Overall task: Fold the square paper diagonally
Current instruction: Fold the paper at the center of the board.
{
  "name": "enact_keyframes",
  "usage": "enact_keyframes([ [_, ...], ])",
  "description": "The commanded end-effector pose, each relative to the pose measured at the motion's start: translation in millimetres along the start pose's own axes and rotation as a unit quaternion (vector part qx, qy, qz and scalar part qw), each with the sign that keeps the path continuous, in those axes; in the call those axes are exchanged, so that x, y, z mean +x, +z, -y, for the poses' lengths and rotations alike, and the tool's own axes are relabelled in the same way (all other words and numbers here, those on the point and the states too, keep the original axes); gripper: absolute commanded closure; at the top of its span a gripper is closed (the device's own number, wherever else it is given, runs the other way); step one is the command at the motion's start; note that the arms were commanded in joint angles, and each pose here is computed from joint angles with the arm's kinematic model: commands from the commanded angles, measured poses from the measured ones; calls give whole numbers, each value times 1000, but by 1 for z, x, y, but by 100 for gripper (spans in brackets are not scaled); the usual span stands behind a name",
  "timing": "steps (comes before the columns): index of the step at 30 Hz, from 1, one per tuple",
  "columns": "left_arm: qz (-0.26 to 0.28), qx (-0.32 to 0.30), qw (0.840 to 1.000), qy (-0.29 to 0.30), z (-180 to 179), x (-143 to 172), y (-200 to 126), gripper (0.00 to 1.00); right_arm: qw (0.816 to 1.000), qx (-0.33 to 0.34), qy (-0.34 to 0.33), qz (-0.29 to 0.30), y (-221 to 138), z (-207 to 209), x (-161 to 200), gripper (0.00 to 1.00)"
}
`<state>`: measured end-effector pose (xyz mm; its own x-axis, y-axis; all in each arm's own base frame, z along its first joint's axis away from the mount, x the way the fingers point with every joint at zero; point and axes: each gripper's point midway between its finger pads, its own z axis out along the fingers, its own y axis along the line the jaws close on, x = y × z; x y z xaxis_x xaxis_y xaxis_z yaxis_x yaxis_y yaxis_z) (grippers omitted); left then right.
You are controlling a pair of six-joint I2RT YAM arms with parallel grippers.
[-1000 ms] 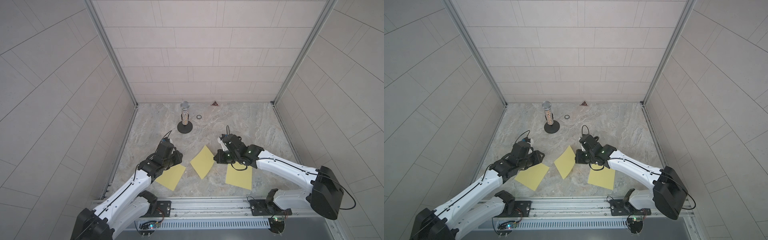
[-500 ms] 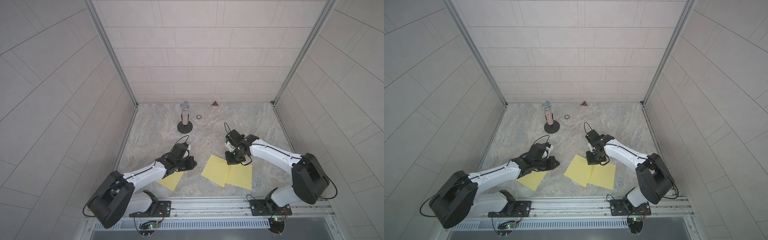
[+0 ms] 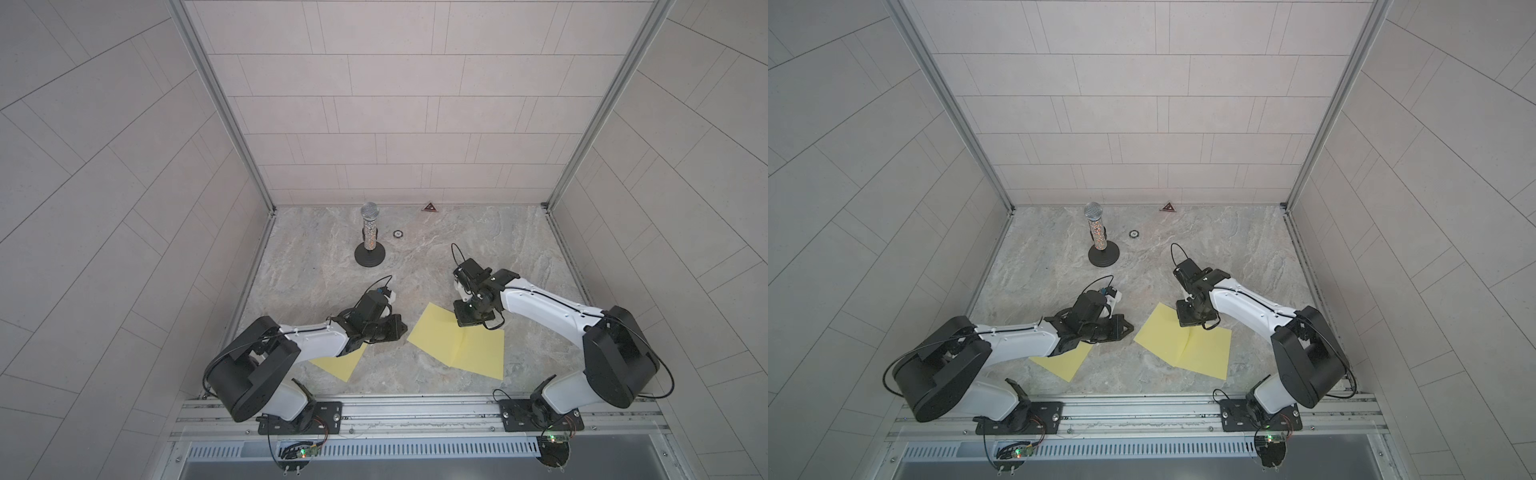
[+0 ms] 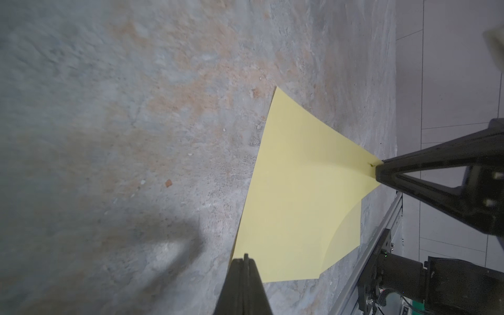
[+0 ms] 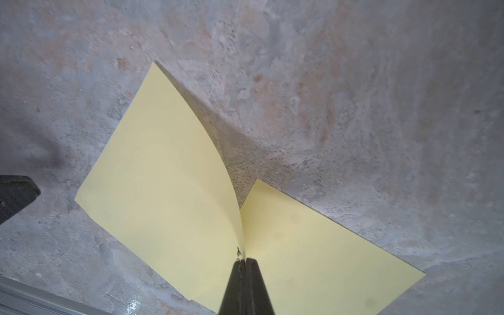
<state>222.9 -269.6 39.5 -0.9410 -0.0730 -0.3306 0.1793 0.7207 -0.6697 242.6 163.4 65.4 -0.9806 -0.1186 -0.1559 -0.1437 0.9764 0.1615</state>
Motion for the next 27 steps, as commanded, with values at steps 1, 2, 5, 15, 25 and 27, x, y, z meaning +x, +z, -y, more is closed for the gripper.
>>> enact_keyframes([
  [1, 10, 5, 1000, 5, 2, -2, 2, 100, 1000, 2, 9, 14, -3, 3, -1, 100],
  [2, 8, 3, 1000, 4, 1, 0, 3, 100, 1000, -2, 12, 14, -2, 2, 0, 100],
  [5, -1, 1, 1000, 7, 0, 6, 5, 100, 1000, -7, 18, 13, 0, 0, 0, 100],
  [15, -17, -10, 1000, 7, -7, 14, 14, 100, 1000, -3, 21, 15, -1, 2, 1, 100],
  [25, -21, -8, 1000, 7, -5, 18, 16, 100, 1000, 0, 22, 15, -1, 3, 2, 100],
  [27, -21, -8, 1000, 7, -5, 19, 15, 100, 1000, 1, 23, 15, -1, 4, 2, 100],
])
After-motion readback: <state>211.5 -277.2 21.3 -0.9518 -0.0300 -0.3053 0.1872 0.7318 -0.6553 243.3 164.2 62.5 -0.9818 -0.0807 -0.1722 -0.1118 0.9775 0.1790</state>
